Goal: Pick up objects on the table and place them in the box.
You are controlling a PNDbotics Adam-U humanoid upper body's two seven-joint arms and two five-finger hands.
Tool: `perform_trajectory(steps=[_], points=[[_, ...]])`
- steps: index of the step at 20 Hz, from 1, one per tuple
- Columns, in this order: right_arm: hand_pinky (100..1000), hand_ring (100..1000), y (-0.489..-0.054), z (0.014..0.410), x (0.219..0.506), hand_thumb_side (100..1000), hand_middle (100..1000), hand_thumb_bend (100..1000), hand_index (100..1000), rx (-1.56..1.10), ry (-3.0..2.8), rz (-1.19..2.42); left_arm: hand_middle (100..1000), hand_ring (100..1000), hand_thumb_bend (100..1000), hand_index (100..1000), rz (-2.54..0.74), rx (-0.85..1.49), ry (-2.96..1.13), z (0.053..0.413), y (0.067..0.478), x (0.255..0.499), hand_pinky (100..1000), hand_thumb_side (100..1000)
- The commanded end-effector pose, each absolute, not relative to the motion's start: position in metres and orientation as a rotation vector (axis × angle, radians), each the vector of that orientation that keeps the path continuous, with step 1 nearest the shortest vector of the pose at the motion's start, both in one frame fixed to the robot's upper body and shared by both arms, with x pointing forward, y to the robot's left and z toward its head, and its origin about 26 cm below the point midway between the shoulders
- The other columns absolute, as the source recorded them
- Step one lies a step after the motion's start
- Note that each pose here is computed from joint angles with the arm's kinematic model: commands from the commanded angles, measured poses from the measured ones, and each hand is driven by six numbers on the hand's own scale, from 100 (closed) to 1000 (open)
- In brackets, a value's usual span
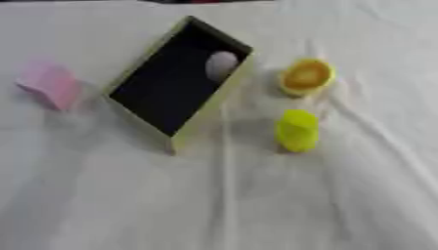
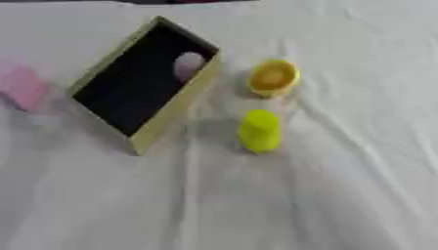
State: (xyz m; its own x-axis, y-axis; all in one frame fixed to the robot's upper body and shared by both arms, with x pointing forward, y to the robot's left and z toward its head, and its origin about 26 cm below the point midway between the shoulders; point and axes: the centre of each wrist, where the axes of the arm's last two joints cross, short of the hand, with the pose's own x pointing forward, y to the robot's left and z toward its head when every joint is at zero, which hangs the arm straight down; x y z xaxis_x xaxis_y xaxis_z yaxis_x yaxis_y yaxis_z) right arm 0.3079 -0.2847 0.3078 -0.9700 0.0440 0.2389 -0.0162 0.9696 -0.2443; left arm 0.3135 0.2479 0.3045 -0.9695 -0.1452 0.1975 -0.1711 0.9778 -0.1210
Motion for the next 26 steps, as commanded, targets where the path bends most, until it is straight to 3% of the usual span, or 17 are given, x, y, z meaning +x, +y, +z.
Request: perform_trajectory(steps=[1,7,8,10,17,21,26], points=[[912,916,-0.286,0.316,0.303,688,764,100,912,-0.031,-2.901,0.373,697,625,303,845,0.183,0.234,-2.965,0.311,0.248,0.309,683,501],[912,916,-0.287,0.316,0.303,687,764,100,912,-0.039,-2.904,0.377,698,622,299,845,0.171,0.263,-2.964,0.312,0.252,0.309,682,497],[912,917,-0.288,0.316,0.303,685,764,100,912,-0.045,-2.902,0.377,699,620,254,845,0.154,0.281,-2.959,0.312,0.254,0.308,681,505],[912,918,-0.291,0.315,0.302,685,763,100,913,-0.064,-2.891,0.394,700,614,283,845,0.090,0.337,-2.942,0.313,0.260,0.307,678,484],[909,916,-0.303,0.311,0.298,676,763,100,912,-0.174,-2.854,0.506,713,608,248,859,-0.255,0.658,-2.765,0.318,0.293,0.299,678,494],[908,917,-0.311,0.310,0.296,673,763,100,912,-0.189,-2.824,0.543,750,642,236,892,-0.492,0.839,-2.551,0.317,0.320,0.307,700,524],[904,916,-0.321,0.307,0.292,665,763,100,912,-0.260,-2.781,0.607,781,698,285,912,-0.765,0.999,-2.313,0.322,0.350,0.316,745,457]])
